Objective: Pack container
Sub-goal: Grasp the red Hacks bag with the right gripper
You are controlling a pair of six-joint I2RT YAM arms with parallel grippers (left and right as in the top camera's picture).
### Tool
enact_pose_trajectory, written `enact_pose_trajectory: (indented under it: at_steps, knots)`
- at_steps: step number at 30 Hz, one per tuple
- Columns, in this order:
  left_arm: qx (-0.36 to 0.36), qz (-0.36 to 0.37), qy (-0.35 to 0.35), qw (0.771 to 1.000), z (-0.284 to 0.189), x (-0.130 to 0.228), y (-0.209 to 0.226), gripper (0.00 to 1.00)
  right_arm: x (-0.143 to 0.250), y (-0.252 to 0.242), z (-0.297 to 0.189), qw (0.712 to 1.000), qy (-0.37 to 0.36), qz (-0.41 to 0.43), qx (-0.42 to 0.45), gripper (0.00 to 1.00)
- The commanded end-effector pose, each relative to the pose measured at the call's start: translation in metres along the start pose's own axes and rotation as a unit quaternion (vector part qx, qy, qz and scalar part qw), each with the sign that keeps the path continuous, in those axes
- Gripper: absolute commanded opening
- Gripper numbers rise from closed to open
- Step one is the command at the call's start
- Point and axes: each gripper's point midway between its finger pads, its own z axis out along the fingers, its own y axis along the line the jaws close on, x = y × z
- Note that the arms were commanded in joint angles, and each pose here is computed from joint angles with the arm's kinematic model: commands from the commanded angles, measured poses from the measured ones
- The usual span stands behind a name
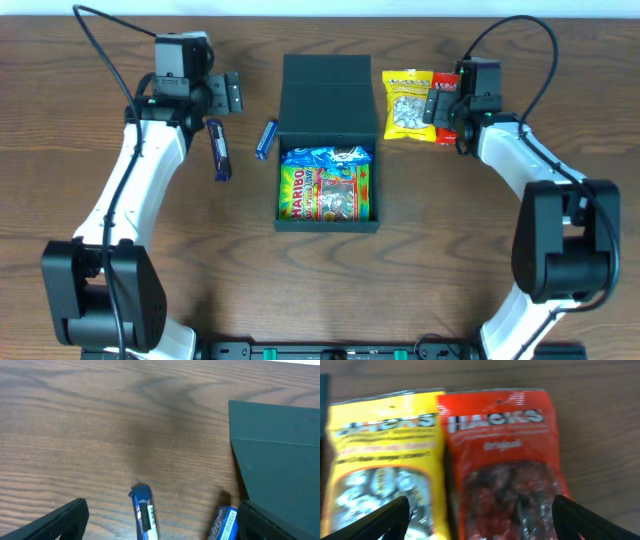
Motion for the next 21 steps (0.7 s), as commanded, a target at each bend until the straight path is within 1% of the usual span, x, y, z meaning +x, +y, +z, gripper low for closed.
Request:
enact_pose_trajectory:
  at_steps: [1, 5, 9, 11, 13, 14, 15, 17, 21]
  knots:
    - [0.015, -0.01, -0.011, 1.0, -0.007, -0.01, -0.005, 0.95, 0.003, -0.016, 0.014, 0.999, 0.0, 0.013, 0.035, 0.88]
    - [0.016, -0.01, -0.011, 1.0, -0.007, -0.01, -0.005, 0.95, 0.009, -0.02, 0.029, 0.999, 0.001, 0.016, 0.038, 0.86]
    - [0.015, -0.009, -0.009, 1.0, -0.007, -0.009, -0.005, 0.95, 0.019, -0.026, 0.043, 0.999, 0.008, 0.018, 0.048, 0.75]
    - [0.015, -0.009, -0.008, 1.0, -0.007, -0.009, -0.005, 0.95, 0.024, -0.031, 0.047, 0.998, 0.014, 0.025, 0.057, 0.65]
    - [0.015, -0.009, -0.008, 1.0, -0.007, -0.009, -0.005, 0.95, 0.027, -0.035, 0.049, 0.997, 0.02, 0.034, 0.06, 0.49]
    - [0.015, -0.009, -0.008, 1.0, -0.007, -0.009, -0.005, 0.95, 0.028, -0.036, 0.049, 0.997, 0.021, 0.039, 0.061, 0.36]
    - [0.015, -0.009, -0.008, 1.0, -0.007, -0.009, -0.005, 0.95, 0.028, -0.036, 0.049, 0.997, 0.021, 0.043, 0.061, 0.28]
    - [0.015, -0.009, -0.008, 1.0, -0.007, -0.009, -0.005, 0.95, 0.028, -0.035, 0.049, 0.997, 0.02, 0.043, 0.06, 0.17]
    - [0.015, -0.009, -0.009, 1.0, -0.007, -0.009, -0.005, 0.95, 0.022, -0.034, 0.039, 0.997, 0.019, 0.042, 0.057, 0.04]
